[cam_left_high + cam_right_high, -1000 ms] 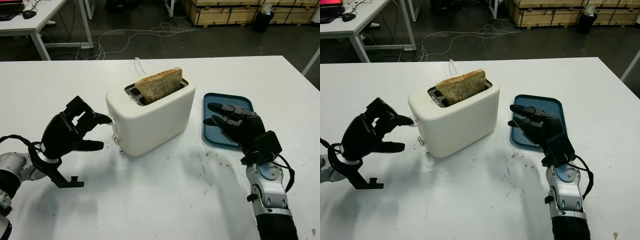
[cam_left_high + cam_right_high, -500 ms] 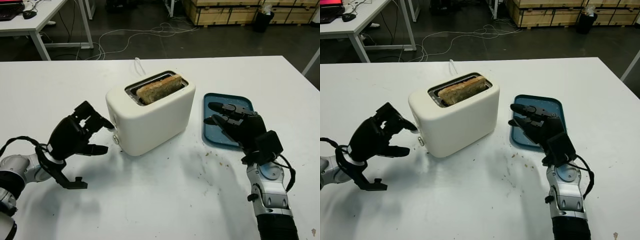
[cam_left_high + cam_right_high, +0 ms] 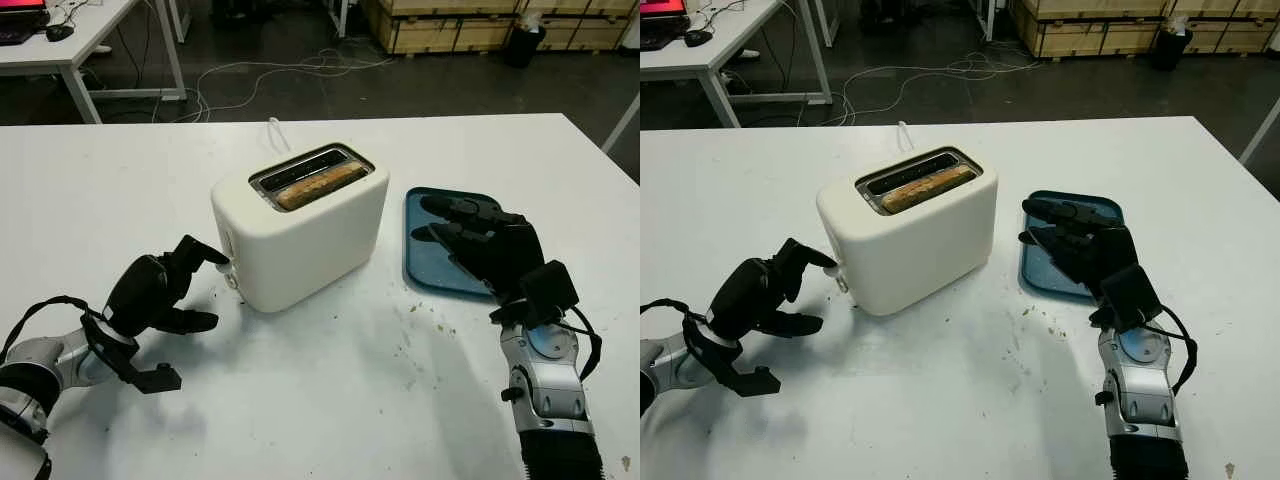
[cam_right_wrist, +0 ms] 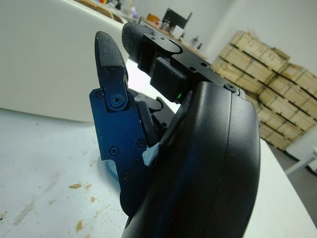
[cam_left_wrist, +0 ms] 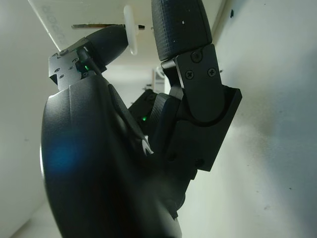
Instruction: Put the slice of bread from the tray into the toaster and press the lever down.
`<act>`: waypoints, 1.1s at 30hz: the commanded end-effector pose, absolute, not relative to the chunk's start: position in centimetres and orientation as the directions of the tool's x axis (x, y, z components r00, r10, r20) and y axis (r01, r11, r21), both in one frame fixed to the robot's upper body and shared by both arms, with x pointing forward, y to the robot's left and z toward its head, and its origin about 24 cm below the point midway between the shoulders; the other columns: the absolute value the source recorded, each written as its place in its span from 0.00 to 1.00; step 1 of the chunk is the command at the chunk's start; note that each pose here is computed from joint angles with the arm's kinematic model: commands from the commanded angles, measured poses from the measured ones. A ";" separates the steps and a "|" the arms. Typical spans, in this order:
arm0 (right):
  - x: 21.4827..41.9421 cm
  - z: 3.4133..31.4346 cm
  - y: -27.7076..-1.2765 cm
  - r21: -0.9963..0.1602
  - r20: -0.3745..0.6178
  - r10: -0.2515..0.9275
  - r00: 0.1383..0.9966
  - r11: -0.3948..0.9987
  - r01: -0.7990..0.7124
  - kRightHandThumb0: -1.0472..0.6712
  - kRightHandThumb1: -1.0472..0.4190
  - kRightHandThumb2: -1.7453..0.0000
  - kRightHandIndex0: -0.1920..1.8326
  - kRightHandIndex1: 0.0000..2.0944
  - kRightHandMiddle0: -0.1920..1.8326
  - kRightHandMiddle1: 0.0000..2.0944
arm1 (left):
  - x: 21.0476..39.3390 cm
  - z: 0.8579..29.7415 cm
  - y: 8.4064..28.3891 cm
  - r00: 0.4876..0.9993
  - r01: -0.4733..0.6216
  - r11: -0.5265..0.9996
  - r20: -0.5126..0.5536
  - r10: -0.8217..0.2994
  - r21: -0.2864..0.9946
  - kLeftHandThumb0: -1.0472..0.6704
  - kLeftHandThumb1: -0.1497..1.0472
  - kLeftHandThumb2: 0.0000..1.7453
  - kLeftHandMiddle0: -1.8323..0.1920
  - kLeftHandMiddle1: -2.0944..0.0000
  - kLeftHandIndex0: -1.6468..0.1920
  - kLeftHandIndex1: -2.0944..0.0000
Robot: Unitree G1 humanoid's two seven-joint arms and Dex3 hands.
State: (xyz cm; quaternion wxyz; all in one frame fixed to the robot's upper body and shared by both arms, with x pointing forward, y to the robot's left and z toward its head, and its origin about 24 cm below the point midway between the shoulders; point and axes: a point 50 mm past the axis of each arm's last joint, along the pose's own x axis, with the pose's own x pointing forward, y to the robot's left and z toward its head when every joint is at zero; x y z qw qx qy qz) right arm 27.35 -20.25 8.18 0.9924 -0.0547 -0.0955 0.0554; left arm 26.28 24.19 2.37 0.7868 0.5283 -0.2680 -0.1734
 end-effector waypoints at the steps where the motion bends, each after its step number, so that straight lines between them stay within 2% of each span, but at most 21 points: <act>1: 27.3 8.6 -20.3 -0.128 0.202 0.131 0.971 0.986 -0.106 0.31 0.09 0.93 0.52 0.32 0.61 0.00 | 23.7 -1.1 24.8 0.814 0.180 0.260 0.005 -0.580 0.949 0.00 0.89 0.35 0.35 0.17 0.57 0.17; 7: 27.3 8.5 -20.3 -0.127 0.206 0.136 0.969 0.986 -0.111 0.31 0.09 0.94 0.52 0.32 0.61 0.00 | 22.8 -2.0 24.9 0.828 0.258 0.300 -0.050 -0.558 0.919 0.00 0.89 0.27 0.35 0.17 0.48 0.26; 14: 27.3 8.6 -20.3 -0.137 0.203 0.137 0.970 0.984 -0.110 0.31 0.09 0.93 0.51 0.32 0.61 0.00 | 23.2 -1.8 24.5 0.813 0.274 0.288 -0.061 -0.580 0.918 0.00 0.89 0.29 0.35 0.17 0.46 0.29; 19: 27.3 8.6 -20.2 -0.130 0.202 0.135 0.970 0.985 -0.110 0.31 0.09 0.93 0.51 0.32 0.61 0.00 | 24.1 -0.9 24.3 0.802 0.236 0.272 -0.029 -0.596 0.933 0.00 0.89 0.32 0.38 0.17 0.51 0.24; 21: 27.4 8.5 -20.2 -0.127 0.202 0.136 0.970 0.986 -0.111 0.31 0.09 0.93 0.51 0.32 0.61 0.00 | 24.4 -0.4 24.2 0.794 0.203 0.263 -0.001 -0.608 0.943 0.00 0.89 0.35 0.40 0.17 0.57 0.19; 24: 27.4 8.5 -20.2 -0.131 0.203 0.138 0.969 0.985 -0.113 0.31 0.09 0.93 0.51 0.31 0.61 0.00 | 25.2 0.5 23.8 0.781 0.154 0.270 0.050 -0.623 0.950 0.00 0.89 0.37 0.41 0.17 0.59 0.17; 28: 27.4 8.5 -20.1 -0.135 0.203 0.136 0.970 0.985 -0.110 0.30 0.09 0.93 0.52 0.31 0.61 0.00 | 26.2 2.1 23.2 0.738 0.076 0.282 0.136 -0.661 0.956 0.00 0.89 0.40 0.54 0.17 0.76 0.17; 33: 27.4 8.5 -20.1 -0.130 0.200 0.135 0.970 0.985 -0.110 0.30 0.09 0.93 0.51 0.31 0.61 0.00 | 26.6 2.5 23.0 0.710 0.056 0.221 0.117 -0.694 0.974 0.00 0.89 0.42 0.58 0.17 0.77 0.17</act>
